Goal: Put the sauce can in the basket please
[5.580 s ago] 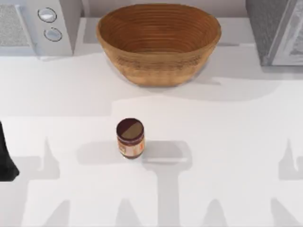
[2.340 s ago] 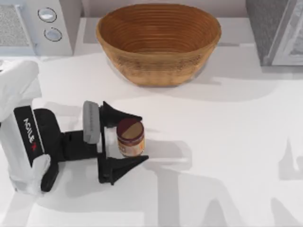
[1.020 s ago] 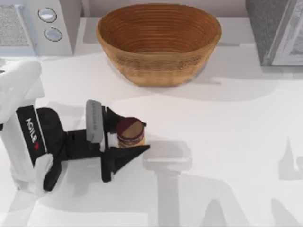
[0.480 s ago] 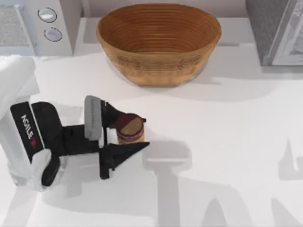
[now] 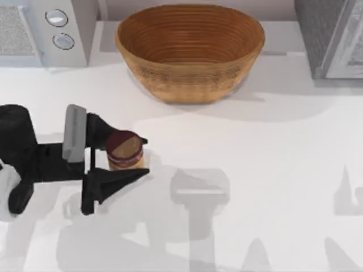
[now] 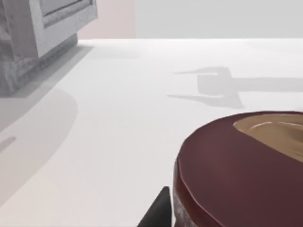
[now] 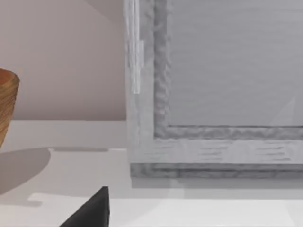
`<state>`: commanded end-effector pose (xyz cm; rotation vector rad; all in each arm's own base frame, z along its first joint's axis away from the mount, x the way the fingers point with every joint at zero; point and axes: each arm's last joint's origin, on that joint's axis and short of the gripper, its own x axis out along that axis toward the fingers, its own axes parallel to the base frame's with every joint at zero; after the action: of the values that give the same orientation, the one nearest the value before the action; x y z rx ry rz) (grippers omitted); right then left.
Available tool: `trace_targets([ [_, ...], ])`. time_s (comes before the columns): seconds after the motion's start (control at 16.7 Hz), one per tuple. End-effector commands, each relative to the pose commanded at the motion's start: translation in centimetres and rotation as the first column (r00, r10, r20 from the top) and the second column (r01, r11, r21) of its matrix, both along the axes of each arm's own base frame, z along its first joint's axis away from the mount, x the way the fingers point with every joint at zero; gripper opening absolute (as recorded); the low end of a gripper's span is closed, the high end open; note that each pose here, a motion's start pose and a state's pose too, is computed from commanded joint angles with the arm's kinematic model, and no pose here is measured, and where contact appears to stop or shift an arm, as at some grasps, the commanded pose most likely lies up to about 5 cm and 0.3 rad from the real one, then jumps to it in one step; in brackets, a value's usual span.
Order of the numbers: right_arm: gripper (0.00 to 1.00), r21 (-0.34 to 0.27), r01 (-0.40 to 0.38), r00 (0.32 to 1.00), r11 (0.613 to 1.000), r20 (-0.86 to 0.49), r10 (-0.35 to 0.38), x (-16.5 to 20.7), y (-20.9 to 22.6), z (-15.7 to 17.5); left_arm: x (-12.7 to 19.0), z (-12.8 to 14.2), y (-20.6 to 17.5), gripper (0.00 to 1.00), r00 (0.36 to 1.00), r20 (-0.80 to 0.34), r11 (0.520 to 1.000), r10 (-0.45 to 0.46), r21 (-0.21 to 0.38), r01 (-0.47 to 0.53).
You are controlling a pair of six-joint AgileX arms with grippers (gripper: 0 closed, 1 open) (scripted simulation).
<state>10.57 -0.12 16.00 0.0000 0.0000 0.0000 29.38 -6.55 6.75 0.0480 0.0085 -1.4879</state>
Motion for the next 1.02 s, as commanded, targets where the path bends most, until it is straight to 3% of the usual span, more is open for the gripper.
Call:
trace_targets([
  [0.6,1.00,0.000,0.000,1.000,1.000,0.000,0.000,0.0,0.0,0.0,-6.8,3.5,5.1,0.00,0.999,-0.026,0.999,0.034,-0.028,-0.034],
  [1.02,1.00,0.000,0.000,1.000,1.000,0.000,0.000,0.0,0.0,0.0,-8.0,3.8,5.6,0.00,0.999,-0.024,0.998,0.042,-0.038,-0.043],
])
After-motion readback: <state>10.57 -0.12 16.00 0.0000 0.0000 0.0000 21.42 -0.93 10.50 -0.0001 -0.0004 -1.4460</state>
